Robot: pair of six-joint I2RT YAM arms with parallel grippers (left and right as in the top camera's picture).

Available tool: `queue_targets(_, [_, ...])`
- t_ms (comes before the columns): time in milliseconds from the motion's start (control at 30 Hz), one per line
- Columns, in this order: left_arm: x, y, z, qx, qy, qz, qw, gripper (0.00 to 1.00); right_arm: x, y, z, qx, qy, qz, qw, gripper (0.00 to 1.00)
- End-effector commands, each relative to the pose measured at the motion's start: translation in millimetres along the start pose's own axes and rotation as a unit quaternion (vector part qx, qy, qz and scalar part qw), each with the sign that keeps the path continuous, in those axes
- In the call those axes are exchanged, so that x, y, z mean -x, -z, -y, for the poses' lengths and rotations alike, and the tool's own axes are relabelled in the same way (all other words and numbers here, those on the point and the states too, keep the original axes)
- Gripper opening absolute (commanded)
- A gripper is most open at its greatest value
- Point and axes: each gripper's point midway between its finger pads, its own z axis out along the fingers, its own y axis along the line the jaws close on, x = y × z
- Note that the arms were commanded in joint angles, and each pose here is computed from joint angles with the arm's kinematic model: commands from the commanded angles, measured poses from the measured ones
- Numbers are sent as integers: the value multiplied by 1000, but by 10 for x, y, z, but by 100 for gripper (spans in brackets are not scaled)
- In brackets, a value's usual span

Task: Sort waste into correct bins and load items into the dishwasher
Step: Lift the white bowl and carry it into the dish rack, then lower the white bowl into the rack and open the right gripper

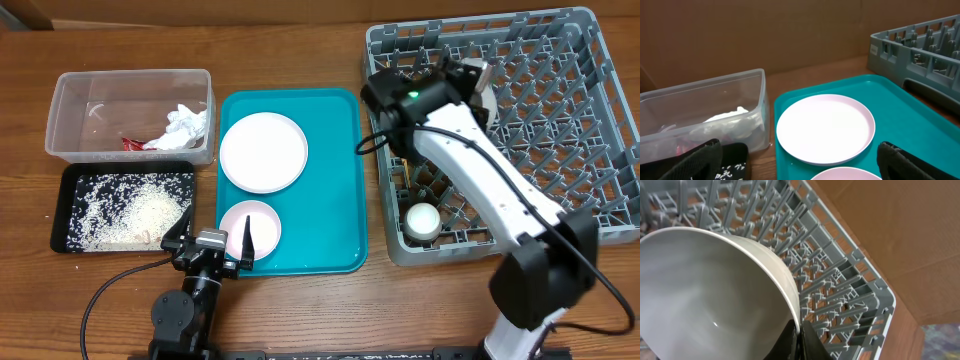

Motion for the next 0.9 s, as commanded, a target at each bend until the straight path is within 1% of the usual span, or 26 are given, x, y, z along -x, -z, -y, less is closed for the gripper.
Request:
queue_targets(0, [-1,3,-28,7,-9,2,1000,100,-102,-71,-124,-6,11,-12,1000,4])
queue_targets(133, [-1,3,-28,7,-9,2,1000,100,-306,-93,-312,4,37,-44,998,4])
queue_targets(233, [-1,3,-28,7,-9,2,1000,100,-387,-57,-343,5,56,-53,997,4])
queue_targets(533, [0,3,-28,7,-9,2,1000,100,-507,249,-430,22,99,-34,994,4])
queue_targets(867, [-1,3,-28,7,-9,2,1000,100,-559,342,-444,27,108,-31,993,4])
